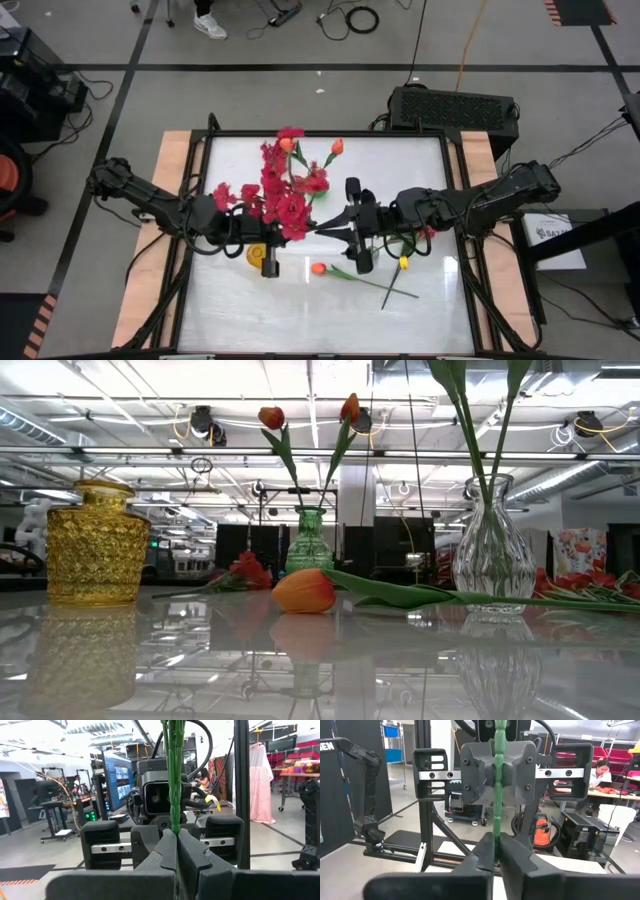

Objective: Sort flowers into vase by color
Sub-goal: Put the middle red flowers into the yellow vase

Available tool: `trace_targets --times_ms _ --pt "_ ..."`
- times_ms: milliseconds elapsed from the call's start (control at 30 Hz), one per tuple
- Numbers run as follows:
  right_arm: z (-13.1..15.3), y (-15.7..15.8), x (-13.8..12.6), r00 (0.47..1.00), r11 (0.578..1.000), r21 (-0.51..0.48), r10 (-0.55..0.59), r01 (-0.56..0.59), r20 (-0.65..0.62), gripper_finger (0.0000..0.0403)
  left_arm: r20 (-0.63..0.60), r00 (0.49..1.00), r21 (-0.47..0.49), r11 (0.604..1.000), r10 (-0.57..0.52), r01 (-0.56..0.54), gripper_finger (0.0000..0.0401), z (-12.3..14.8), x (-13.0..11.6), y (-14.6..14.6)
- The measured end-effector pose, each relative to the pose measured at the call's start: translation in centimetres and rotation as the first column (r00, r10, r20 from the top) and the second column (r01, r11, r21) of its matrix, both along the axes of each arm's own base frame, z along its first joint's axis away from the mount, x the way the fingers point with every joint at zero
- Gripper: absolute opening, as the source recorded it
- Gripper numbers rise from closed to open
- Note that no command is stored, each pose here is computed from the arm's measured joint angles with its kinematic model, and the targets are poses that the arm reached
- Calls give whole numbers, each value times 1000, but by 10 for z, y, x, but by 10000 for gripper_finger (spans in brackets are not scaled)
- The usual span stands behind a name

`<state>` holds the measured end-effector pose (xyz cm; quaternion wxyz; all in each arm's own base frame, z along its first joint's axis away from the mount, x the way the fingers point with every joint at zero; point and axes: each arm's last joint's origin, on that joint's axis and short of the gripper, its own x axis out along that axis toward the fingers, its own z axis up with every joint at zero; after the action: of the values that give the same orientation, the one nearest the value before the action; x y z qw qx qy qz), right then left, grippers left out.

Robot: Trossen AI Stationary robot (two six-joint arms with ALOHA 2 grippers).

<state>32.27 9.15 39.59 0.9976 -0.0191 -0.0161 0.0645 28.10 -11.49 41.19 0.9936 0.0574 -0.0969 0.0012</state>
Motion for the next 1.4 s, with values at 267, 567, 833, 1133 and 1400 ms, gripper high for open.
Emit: trace_targets --times_ms 267,567,833,1133,1400 --pt "-2 0 0 1000 1000 8 -5 5 -26 3 -25 1000 -19 1000 -6 5 49 -2 0 -1" --pt "-5 -1 -1 998 1000 15 -6 7 -63 1 28 997 21 997 78 -78 211 4 -7 -10" --pt "-5 -1 -1 998 1000 22 -5 7 -67 1 115 990 -2 997 83 -83 266 29 -14 -10" --pt "-6 -1 -1 997 1000 26 -5 8 -81 0 155 984 -10 996 87 -87 266 47 -18 -8" --pt "-7 -1 -1 996 999 33 -5 8 -93 0 138 987 1 996 87 -87 212 46 -18 -7"
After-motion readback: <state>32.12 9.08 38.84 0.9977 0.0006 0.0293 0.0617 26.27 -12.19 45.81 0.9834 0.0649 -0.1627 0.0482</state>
